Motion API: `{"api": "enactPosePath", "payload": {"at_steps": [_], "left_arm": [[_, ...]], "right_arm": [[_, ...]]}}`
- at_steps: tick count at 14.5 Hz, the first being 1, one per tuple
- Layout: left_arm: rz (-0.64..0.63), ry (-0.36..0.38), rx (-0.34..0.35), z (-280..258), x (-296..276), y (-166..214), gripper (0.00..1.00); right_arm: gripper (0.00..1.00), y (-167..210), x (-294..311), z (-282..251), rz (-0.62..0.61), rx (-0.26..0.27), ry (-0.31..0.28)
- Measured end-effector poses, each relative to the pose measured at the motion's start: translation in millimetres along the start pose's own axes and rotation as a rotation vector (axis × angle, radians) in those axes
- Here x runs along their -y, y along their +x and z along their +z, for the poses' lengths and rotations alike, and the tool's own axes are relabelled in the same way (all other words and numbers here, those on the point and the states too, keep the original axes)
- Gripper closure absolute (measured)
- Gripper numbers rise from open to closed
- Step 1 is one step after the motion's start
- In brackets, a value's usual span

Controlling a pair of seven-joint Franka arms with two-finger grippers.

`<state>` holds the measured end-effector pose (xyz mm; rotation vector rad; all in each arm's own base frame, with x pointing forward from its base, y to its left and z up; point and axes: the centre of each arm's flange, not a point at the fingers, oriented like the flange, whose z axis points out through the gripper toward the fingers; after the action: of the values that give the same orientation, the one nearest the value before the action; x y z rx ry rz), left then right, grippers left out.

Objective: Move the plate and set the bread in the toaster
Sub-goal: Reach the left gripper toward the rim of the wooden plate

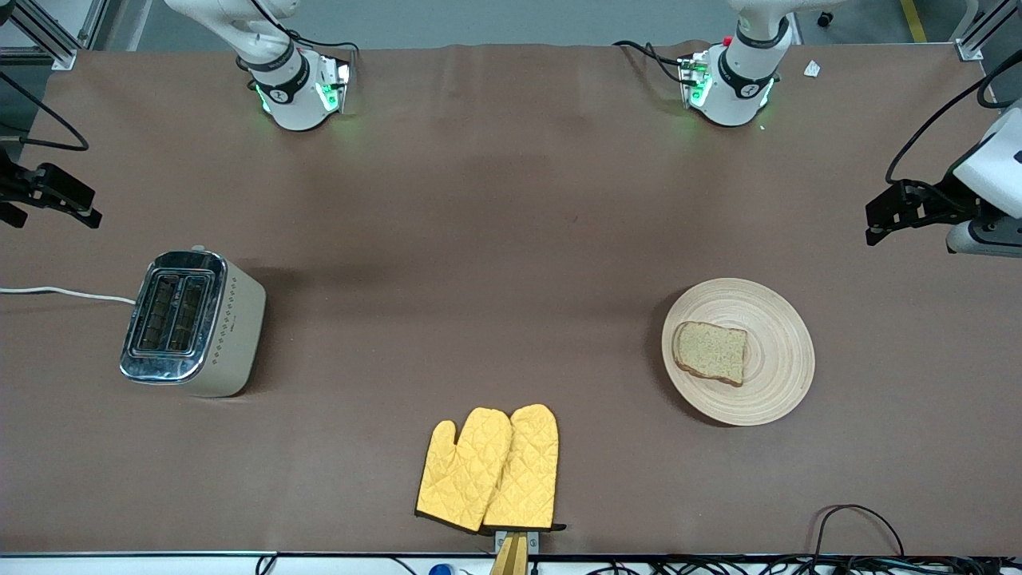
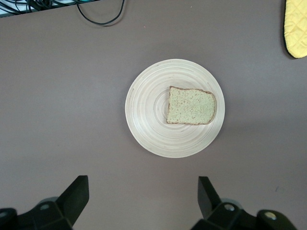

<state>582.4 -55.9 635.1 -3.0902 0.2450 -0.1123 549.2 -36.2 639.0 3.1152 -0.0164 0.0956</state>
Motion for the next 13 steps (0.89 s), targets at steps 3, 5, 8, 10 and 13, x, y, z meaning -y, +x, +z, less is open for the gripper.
{"api": "enactPosePath", "payload": {"at_steps": [3, 5, 8, 10, 13], "left_arm": [[0.0, 0.0, 0.0, 0.0, -0.5, 0.0, 0.0], [0.0, 0.0, 0.001, 0.3, -0.7, 0.0, 0.0], [-0.006, -0.002, 0.02, 10.0, 3.5, 1.7, 0.0], [-0.034, -0.017, 0.052, 25.5, 19.6, 3.4, 0.0], [-0.136, -0.176, 0.113, 71.4, 81.4, 6.0, 0.0]], "right_arm": [[0.0, 0.0, 0.0, 0.0, 0.0, 0.0, 0.0], [0.0, 0.0, 0.0, 0.0, 0.0, 0.0, 0.0], [0.0, 0.0, 0.0, 0.0, 0.0, 0.0, 0.0], [0.0, 0.0, 0.1, 0.0, 0.0, 0.0, 0.0], [0.0, 0.0, 0.3, 0.0, -0.001, 0.0, 0.0]]}}
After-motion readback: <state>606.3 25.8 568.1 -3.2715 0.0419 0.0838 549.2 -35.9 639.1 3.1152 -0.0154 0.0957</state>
